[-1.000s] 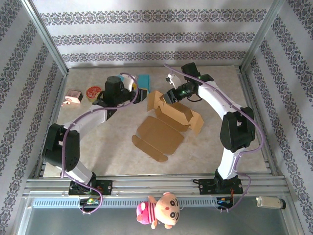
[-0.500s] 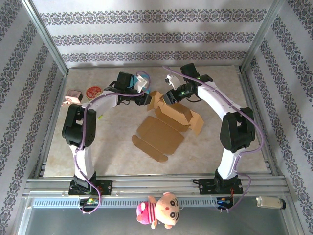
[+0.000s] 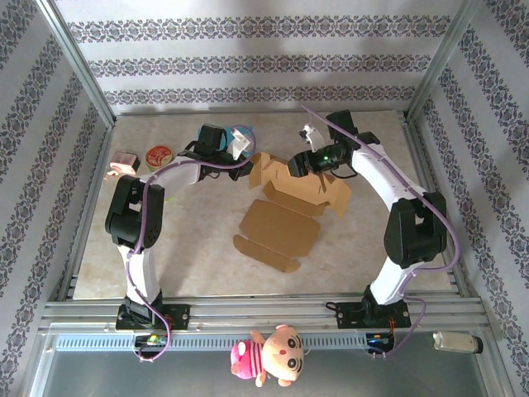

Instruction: Fold the paper box

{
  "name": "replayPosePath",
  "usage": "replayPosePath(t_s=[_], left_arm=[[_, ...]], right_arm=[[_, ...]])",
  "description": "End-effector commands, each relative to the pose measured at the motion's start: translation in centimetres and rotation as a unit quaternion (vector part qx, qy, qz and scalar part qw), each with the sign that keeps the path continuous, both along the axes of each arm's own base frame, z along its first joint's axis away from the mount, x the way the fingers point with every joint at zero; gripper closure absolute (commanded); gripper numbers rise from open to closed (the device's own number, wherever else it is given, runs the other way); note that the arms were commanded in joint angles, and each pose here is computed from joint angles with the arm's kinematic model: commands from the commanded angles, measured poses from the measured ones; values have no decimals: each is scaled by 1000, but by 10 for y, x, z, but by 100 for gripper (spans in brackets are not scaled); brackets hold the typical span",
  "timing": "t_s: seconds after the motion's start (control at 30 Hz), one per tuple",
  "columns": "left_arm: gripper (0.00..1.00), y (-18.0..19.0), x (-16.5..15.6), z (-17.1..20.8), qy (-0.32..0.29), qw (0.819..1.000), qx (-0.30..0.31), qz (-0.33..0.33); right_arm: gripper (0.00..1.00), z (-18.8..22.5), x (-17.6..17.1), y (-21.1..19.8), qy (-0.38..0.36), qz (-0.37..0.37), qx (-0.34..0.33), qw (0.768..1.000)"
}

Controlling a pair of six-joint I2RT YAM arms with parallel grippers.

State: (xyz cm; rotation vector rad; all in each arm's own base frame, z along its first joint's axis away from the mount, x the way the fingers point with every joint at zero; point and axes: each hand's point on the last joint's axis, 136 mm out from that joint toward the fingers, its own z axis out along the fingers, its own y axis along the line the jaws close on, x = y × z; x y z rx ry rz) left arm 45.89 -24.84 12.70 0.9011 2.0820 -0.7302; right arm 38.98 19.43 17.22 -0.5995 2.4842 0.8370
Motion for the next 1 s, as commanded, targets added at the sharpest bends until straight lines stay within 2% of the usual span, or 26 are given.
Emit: replayPosePath(t_s=[0.0, 0.2, 0.43, 0.53, 0.67, 0.83, 0.97], left_arm=[[92, 0, 5, 19, -47, 999, 12, 2], [92, 4, 9, 24, -68, 997, 20, 17], [91, -2, 8, 34, -62, 998, -6, 15], [90, -3, 7, 35, -60, 998, -8, 18], [89, -5, 5, 40, -55, 998, -11, 22], [84, -2, 10, 60, -35, 997, -33, 67], [83, -10, -3, 73, -28, 995, -66, 66]], right_arm=[[29, 1, -17, 6, 19, 4, 23, 1000], [30, 3, -25, 7, 14, 18, 31, 999], [47, -21, -26, 9, 3, 51, -26, 998], [50, -28, -28, 10, -12, 65, -64, 996], [53, -26, -25, 9, -31, 62, -82, 994], [58, -26, -20, 3, -96, 72, -169, 978], [60, -25, -11, -3, -148, 69, -245, 956]])
